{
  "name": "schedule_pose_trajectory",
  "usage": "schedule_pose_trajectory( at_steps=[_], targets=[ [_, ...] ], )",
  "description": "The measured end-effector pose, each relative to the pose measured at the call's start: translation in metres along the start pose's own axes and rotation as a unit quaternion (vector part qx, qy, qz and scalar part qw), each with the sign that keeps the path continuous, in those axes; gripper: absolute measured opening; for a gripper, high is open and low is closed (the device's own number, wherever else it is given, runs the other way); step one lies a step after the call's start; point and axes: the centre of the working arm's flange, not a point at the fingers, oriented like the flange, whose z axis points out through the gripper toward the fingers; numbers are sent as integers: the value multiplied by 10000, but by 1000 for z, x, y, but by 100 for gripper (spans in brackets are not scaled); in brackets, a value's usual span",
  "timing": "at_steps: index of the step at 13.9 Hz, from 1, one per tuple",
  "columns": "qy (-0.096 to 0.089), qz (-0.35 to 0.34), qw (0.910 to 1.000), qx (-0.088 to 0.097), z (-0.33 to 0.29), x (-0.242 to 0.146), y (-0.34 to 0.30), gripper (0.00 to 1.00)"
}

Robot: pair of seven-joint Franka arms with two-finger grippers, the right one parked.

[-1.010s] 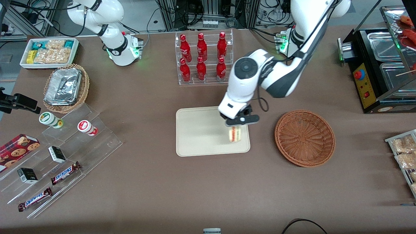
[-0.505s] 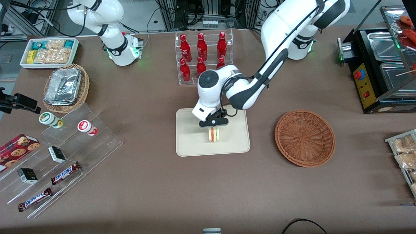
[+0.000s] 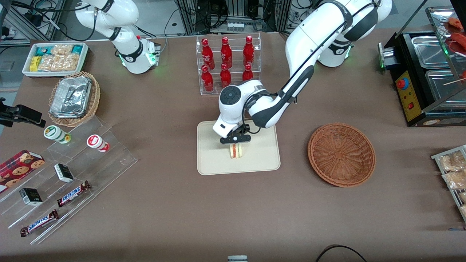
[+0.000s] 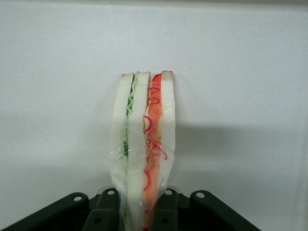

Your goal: Place sandwich from basket to tray

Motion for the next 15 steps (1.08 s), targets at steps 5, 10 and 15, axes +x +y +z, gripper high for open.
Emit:
schedule_pose_trajectory(
  at_steps=[5,10,15],
  targets=[
    [80,-117,9999,93,-25,11,0,76],
    [613,-366,9971,259,-158,31,-20,100],
    [633,-705,9951,293,-289,65,-106,100]
  ],
)
